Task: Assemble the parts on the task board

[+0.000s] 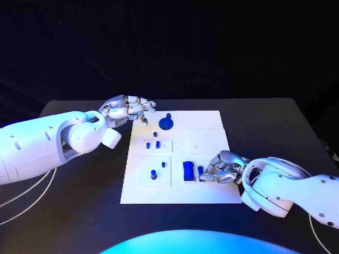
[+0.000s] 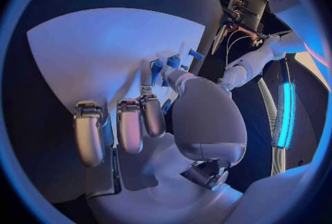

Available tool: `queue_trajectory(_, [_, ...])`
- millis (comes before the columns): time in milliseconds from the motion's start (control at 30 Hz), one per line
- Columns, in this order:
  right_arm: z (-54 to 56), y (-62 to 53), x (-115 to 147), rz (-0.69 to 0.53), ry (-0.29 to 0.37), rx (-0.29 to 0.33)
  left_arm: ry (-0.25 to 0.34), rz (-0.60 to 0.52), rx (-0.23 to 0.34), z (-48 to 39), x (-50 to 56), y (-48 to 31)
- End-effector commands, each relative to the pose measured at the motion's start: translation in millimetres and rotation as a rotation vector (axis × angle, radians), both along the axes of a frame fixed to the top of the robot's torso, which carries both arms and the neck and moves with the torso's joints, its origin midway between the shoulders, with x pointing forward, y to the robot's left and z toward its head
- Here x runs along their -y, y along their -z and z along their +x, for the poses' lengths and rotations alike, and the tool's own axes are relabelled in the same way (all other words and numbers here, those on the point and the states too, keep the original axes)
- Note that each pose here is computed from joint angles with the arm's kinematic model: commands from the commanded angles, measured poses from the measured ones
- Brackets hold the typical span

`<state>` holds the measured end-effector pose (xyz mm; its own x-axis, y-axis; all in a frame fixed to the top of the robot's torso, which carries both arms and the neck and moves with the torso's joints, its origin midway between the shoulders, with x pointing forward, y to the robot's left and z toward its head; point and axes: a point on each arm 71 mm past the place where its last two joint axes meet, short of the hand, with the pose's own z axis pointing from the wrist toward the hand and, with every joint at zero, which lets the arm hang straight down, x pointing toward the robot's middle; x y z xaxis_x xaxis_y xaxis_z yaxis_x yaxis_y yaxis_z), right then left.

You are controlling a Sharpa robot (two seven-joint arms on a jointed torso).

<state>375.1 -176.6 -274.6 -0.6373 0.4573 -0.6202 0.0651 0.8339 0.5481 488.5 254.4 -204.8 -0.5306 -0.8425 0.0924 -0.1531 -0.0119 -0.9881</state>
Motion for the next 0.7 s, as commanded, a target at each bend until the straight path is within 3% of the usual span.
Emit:
queue_trajectory(33, [0.4,0.3,0,-0.029,-0.045,0.021,0.016,-0.011,0.002,-0.6,2.2,-1.0])
queue_trajectory(700, [10.6,4.0,-3,-0.041,-0.03,0.054,0.02,-0.01,0.003,-0.6,3.0,-1.0])
